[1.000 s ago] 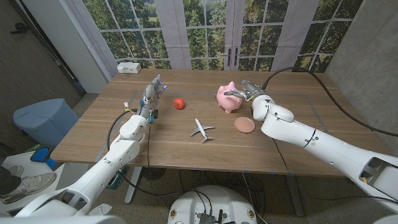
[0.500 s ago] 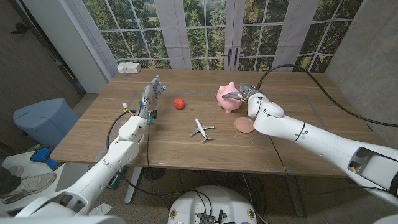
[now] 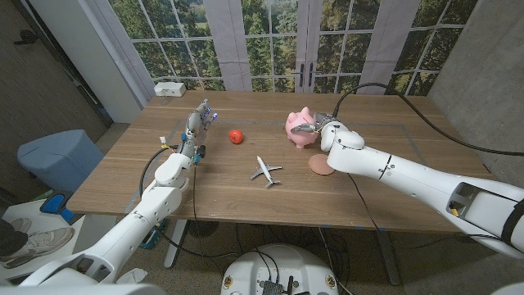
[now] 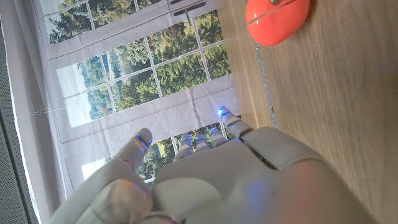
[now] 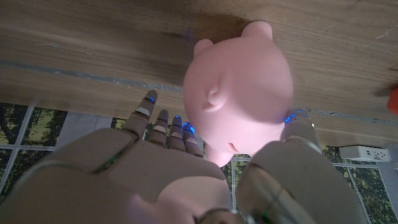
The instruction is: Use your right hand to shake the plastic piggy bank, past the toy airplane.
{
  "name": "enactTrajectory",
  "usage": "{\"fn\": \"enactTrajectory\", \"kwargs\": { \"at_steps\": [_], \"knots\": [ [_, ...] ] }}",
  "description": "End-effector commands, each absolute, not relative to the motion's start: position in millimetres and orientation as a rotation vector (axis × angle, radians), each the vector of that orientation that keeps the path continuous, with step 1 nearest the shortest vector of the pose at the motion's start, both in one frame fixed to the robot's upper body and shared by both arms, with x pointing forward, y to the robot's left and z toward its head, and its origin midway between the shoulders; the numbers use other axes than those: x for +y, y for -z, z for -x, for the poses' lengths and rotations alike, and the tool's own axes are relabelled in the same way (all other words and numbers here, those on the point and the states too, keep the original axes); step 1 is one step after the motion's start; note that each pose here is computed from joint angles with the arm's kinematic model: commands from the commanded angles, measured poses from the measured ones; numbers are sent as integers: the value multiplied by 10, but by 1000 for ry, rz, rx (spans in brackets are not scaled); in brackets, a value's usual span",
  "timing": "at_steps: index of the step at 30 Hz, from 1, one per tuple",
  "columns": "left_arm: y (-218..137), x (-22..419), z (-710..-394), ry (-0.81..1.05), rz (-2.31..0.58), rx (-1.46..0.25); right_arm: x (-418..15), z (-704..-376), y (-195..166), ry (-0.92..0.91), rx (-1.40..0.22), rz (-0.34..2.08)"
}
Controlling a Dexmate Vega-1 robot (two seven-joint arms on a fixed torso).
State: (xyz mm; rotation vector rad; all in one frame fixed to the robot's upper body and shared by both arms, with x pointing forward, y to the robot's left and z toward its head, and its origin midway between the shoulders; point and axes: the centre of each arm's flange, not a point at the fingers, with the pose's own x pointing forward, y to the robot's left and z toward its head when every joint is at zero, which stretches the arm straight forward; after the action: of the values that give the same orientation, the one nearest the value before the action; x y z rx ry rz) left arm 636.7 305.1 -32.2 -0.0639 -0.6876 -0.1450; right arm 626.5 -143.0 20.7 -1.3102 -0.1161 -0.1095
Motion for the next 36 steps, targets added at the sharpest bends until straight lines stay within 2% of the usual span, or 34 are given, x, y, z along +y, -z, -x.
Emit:
{"fn": "enactTrajectory", "kwargs": {
  "at_steps": [1,7,17,28,36],
  "knots": [
    [337,3081,-6367,144,67,-678,-1354,-6426,-175,56,-69,1336],
    [340,3082,-6363,142,70,-678,-1353,-6497,-152,26,-48,1346],
    [329,3051,-6364,143,69,-678,-1421,-6471,-127,12,-206,1277],
    [313,3019,-6363,147,67,-679,-1466,-6546,-76,13,-190,1295],
    [307,3015,-6356,145,65,-678,-1512,-6518,-64,39,-265,1269]
  ]
}}
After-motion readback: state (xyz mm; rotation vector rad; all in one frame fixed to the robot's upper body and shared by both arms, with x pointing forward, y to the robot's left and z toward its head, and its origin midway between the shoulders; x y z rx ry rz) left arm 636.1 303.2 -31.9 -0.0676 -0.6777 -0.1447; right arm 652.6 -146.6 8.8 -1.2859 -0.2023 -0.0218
